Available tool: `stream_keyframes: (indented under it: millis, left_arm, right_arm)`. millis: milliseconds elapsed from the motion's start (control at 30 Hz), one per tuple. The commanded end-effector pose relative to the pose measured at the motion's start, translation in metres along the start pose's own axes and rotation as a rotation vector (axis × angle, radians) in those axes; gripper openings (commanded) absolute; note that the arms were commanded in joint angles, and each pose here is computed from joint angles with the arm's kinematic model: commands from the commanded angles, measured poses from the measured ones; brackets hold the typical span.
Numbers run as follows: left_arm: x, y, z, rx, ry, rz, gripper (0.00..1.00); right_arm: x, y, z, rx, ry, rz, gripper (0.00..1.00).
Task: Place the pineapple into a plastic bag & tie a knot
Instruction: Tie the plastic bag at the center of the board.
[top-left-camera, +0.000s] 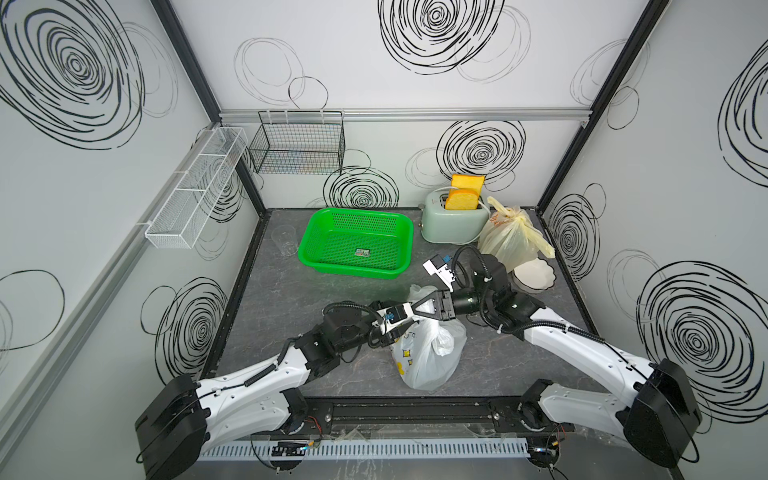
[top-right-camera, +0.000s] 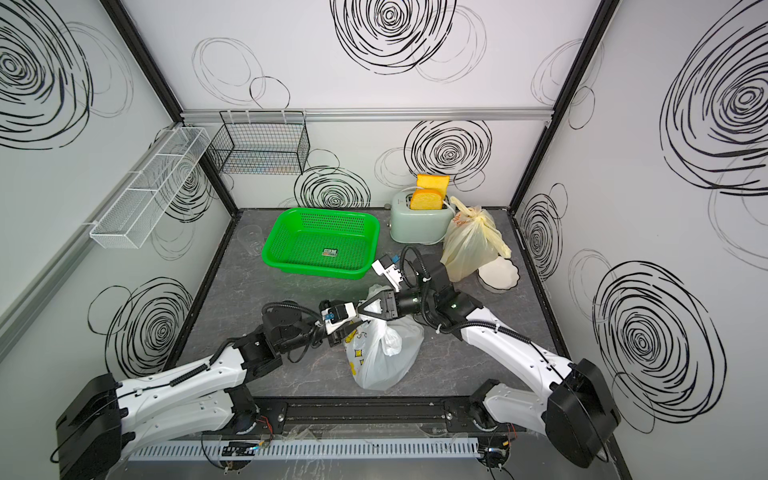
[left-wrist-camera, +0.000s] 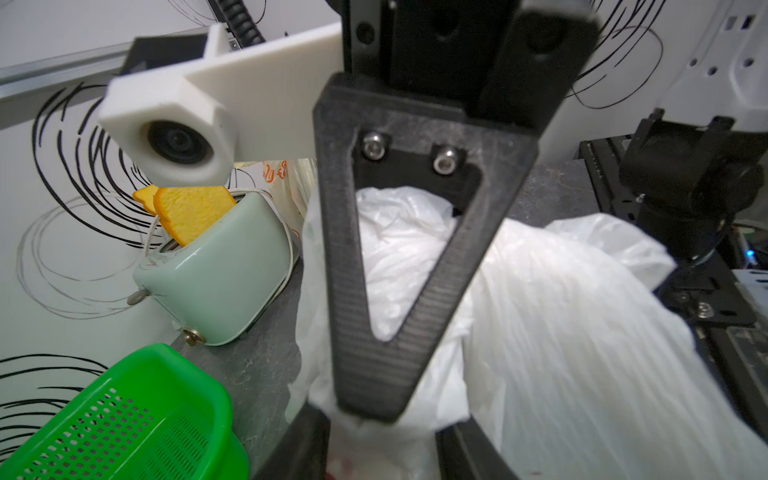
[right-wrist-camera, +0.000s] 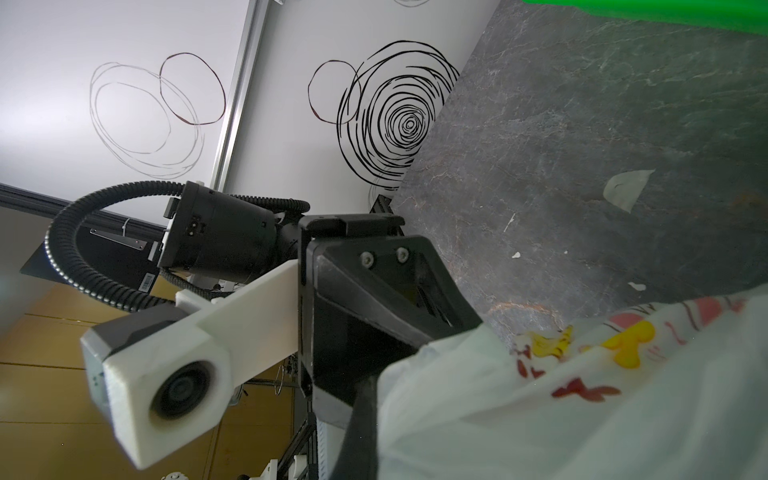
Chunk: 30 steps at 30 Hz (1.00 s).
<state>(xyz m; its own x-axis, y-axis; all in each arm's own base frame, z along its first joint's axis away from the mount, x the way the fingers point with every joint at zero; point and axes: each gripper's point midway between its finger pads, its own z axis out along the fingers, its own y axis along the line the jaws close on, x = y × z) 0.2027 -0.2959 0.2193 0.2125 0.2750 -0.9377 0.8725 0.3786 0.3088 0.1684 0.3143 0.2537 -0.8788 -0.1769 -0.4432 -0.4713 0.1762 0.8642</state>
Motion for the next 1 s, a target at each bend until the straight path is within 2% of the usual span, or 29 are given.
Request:
stream_keyframes:
  millis: [0,133,300,333,367,500,567,633,733,833,967]
  left_arm:
    - [-0.032,0.007,-0.004,-0.006,-0.105,0.037,0.30]
    - [-0.039,0.005,-0.009,0.004,-0.122,0.038,0.17]
    - [-0.045,-0.002,-0.014,0.045,-0.141,0.013,0.05]
    - [-0.046,-0.004,-0.015,0.053,-0.145,0.006,0.05]
    - [-0.047,-0.004,-0.015,0.057,-0.147,-0.007,0.05]
    - [-0.047,-0.001,-0.011,0.056,-0.115,-0.086,0.00]
    - [-0.043,0.002,-0.007,0.050,-0.075,-0.135,0.00]
    - [-0.041,0.002,-0.006,0.058,-0.044,-0.187,0.00]
    - [-0.040,0.001,-0.007,0.063,-0.022,-0.248,0.00]
    - [-0.032,-0.002,-0.007,0.073,0.008,-0.277,0.00]
    - [-0.014,-0.009,0.000,0.099,0.049,-0.290,0.00]
  right_arm:
    - [-0.016,0.035,-0.005,-0.066,-0.041,-0.127,0.00]
    - [-0.018,0.024,-0.005,-0.028,-0.049,-0.115,0.00]
    - [-0.021,0.012,-0.003,0.019,-0.055,-0.092,0.00]
    - [-0.021,0.010,-0.003,0.026,-0.055,-0.088,0.03]
    - [-0.022,0.010,-0.003,0.030,-0.055,-0.089,0.11]
    - [-0.027,0.014,-0.012,0.068,-0.066,-0.134,0.46]
    - [-0.029,0.015,-0.025,0.113,-0.088,-0.163,0.56]
    - [-0.029,0.006,-0.046,0.215,-0.139,-0.165,0.66]
    - [-0.017,-0.011,-0.076,0.400,-0.202,-0.139,0.75]
    - [0.005,-0.024,-0.098,0.507,-0.238,-0.089,0.76]
    - [0.025,-0.030,-0.102,0.478,-0.274,-0.034,0.75]
